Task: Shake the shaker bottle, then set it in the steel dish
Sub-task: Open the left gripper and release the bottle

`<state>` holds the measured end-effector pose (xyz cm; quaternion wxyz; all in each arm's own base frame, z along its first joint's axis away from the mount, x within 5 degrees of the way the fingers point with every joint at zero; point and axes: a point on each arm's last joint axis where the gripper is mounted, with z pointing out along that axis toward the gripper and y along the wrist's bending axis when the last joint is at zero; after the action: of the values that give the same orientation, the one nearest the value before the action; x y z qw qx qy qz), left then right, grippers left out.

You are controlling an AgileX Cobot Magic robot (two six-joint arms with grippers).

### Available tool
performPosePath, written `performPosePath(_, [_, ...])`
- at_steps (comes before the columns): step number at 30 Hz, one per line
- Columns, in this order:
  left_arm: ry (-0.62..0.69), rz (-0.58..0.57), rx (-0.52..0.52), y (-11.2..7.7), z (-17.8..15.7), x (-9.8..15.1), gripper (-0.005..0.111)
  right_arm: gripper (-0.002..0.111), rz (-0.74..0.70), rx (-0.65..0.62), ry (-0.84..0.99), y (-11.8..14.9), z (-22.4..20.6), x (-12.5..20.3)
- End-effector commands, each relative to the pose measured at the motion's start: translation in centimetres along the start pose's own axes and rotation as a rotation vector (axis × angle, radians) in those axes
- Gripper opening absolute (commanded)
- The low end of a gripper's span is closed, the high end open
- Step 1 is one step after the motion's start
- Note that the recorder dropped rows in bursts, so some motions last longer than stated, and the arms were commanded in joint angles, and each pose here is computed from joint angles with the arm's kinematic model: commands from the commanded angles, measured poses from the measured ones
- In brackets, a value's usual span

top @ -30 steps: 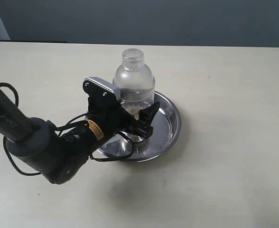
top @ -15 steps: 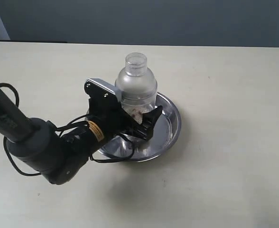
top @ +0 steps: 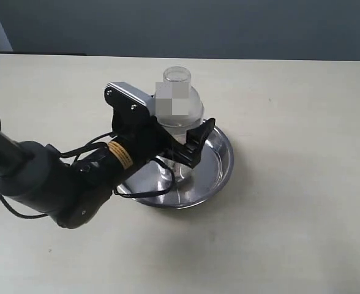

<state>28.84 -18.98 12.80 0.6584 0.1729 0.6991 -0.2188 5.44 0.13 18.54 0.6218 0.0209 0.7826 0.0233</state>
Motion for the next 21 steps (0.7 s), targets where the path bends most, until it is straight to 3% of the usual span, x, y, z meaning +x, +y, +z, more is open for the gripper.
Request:
performPosePath(1, [-0.043,0.022,-0.005,-0.1,-0.2,-1.3,0.100,-0.001,-0.002,0.000,-0.011,0.0,0.0,0.0])
performPosePath(18, [-0.178,0.139,-0.054,-0.2,-1.8,-8.7,0.099,-0.001,-0.002,0.000,-0.011,0.0,0.0,0.0])
performPosePath(20, [-0.173,0.179,-0.066,-0.2,-2.3,-10.0,0.092,-0.001,-0.002,0.000,-0.011,0.0,0.0,0.0])
performPosePath(21, [-0.172,0.229,-0.069,-0.3,-3.0,-11.5,0.077,-0.001,-0.002,0.000,-0.011,0.0,0.0,0.0])
